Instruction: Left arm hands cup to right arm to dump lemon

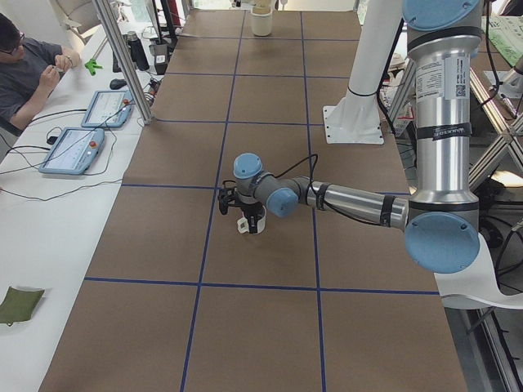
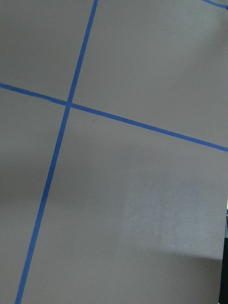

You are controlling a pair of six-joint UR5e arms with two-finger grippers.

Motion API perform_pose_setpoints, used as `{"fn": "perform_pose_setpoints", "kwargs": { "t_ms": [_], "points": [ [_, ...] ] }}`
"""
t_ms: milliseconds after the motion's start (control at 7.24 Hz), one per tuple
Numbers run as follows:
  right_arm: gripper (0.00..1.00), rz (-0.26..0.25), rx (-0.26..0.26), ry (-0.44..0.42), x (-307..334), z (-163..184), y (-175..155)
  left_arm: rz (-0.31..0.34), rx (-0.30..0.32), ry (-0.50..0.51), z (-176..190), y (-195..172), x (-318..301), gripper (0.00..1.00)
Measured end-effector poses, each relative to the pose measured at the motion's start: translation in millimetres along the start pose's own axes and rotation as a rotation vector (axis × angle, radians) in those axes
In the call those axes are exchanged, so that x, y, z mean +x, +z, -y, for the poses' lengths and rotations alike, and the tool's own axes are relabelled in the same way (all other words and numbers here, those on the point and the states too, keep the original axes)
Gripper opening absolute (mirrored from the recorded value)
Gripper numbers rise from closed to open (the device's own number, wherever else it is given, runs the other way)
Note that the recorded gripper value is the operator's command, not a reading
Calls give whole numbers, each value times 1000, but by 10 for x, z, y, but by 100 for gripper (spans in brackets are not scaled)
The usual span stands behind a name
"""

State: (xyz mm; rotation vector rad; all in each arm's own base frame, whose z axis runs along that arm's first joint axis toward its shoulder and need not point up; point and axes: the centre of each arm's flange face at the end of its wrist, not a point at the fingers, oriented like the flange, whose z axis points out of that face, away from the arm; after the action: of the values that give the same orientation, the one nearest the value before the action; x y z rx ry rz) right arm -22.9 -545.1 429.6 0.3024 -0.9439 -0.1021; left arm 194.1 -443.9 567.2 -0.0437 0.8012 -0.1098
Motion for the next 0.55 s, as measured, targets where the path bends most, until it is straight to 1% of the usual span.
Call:
{"fn": "perform_pose_setpoints", "kwargs": {
  "t_ms": [138,414,552],
  "points": [
    [100,3,1,-4,-22,17,-6,-1,1,2,10,-1,16,0],
    [100,8,6,-15,-102,87,-25,-11,2,6,7,-42,59,0],
    [100,12,9,-23,-145,121,-30,-32,-7,7,-11,-118,116,0]
  ]
}}
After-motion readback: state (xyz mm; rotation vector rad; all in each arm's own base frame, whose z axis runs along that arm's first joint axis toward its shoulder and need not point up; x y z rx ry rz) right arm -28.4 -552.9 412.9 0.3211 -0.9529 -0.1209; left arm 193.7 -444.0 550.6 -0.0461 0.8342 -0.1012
